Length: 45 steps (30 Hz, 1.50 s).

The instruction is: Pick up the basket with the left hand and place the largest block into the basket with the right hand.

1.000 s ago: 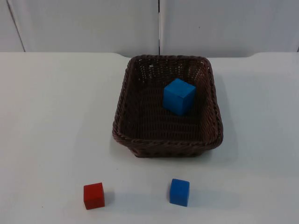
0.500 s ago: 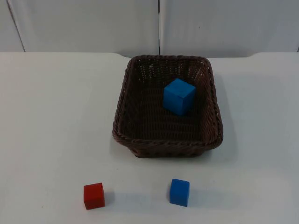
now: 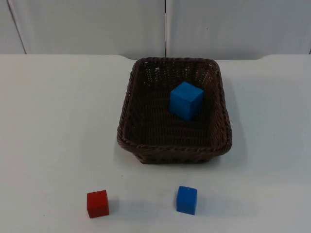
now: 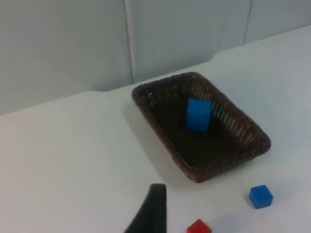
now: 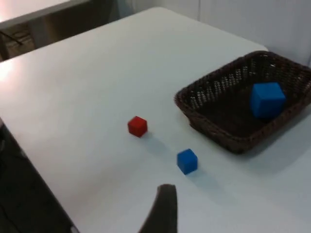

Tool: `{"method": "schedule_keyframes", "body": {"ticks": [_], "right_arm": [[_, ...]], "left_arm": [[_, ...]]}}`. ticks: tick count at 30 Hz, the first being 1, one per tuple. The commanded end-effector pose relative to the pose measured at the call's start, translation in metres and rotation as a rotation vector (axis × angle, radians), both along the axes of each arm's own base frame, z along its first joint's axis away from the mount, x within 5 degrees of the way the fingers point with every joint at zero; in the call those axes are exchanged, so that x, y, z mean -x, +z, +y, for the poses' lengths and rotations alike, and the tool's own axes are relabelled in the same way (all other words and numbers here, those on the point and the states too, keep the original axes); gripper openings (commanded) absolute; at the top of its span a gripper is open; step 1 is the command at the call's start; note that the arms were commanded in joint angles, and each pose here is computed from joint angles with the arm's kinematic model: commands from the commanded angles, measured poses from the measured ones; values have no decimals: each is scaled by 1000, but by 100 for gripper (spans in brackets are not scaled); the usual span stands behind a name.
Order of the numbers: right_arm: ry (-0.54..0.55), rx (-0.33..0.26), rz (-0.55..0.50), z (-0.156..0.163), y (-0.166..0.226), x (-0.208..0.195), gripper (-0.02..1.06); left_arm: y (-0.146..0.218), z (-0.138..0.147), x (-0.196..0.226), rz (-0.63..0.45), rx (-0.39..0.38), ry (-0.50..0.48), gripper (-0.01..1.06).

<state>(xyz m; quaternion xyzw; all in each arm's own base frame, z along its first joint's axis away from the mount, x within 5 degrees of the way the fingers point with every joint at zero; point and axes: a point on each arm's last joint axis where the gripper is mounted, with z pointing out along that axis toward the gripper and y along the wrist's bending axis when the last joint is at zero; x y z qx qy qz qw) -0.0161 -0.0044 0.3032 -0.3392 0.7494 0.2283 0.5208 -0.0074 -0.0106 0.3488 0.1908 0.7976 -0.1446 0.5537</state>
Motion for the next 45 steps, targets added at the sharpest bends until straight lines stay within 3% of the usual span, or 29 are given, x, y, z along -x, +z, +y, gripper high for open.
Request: {"method": "schedule_keyframes", "body": {"ticks": [1,9,13,32,34,45], "right_arm": [[-32,11,0,-3,-1,-2,74],[-67,6,8,-5,-1,-4,74],[-67,6,8,-5,-1,-4,74],[-84,43,37,-2,-14,-10,74],[-88,89,75,-1,-24,-11,74],[-94,91,74,-2,-23,-11,74]], "left_arm": [[-4,5,6,7,1,22,85],[-11,23,32,-76,65,131,85],[-20,26,34,16,7,146,85],[-75,11,-3,141,-35,138,85],[-75,11,-3,140,-36,137,85],[-75,10,-2,140,-38,126,85]]}}
